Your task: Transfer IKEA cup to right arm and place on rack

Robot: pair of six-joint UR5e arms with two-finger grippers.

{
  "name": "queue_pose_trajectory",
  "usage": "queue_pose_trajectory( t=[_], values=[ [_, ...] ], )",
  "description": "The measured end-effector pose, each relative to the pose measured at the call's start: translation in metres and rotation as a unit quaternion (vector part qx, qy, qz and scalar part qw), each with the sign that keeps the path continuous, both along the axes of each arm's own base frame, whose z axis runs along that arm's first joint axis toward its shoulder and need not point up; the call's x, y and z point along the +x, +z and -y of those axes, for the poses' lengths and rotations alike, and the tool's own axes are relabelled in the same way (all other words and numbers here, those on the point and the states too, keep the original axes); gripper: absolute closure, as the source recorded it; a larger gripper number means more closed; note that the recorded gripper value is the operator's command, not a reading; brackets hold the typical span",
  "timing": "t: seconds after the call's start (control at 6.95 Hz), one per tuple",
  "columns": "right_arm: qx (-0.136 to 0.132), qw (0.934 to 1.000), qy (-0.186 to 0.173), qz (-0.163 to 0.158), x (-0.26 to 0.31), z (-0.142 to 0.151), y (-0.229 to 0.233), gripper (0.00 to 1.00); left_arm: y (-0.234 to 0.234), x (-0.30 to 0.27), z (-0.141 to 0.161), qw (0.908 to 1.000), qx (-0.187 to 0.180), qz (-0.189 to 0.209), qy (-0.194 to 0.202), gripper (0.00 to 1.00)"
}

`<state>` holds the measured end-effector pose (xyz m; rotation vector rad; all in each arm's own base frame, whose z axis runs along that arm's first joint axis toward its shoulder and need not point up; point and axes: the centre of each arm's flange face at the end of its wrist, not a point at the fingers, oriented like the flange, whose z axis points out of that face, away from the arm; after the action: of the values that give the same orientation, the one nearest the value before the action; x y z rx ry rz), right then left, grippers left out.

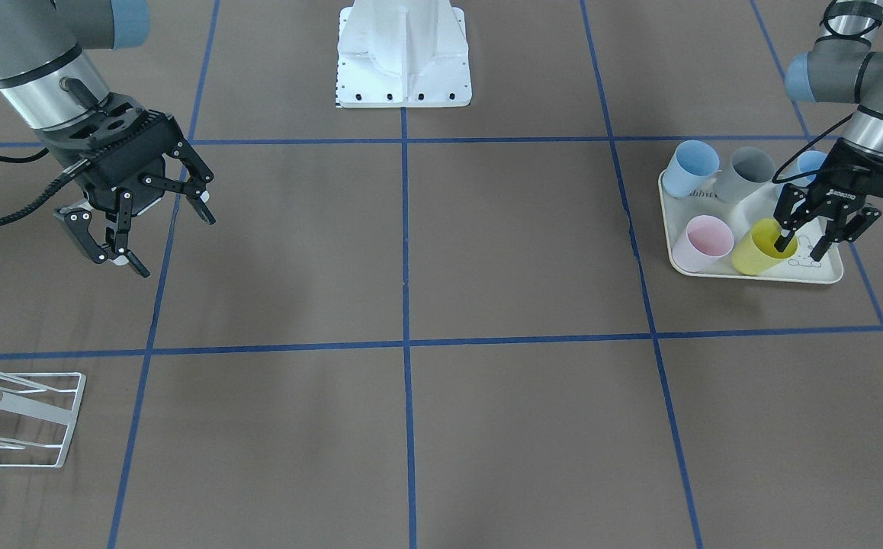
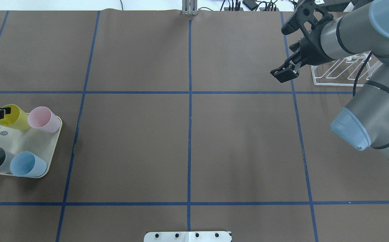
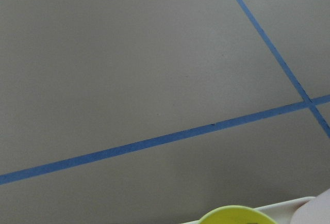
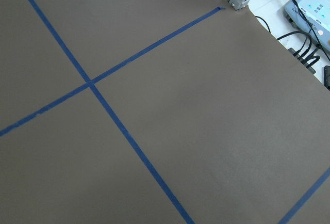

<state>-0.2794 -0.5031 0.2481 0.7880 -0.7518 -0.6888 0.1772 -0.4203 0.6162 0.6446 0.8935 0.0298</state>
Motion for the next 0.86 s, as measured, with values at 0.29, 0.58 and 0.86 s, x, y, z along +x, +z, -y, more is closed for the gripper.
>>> queue_pose_trajectory(
  t=[0.29, 0.58, 0.86],
  values=[
    [0.0, 1.0, 0.0, -0.001, -0.0011, -0.0002, 0.0004, 0.01, -0.0007, 0.0052, -0.003, 1.0, 0.004, -0.004, 0.006, 0.65],
    [0.0, 1.0, -0.001, -0.001, -0.0022, -0.0007, 0.0006, 0.01, -0.0012, 0.0066, -0.0057, 0.9999, 0.008, -0.008, 0.009, 0.97],
    [-0.001, 1.0, -0.002, -0.002, -0.0044, -0.0012, 0.0014, 0.01, -0.0005, 0.0048, -0.0087, 0.9998, 0.011, -0.01, 0.01, 1.0]
  ],
)
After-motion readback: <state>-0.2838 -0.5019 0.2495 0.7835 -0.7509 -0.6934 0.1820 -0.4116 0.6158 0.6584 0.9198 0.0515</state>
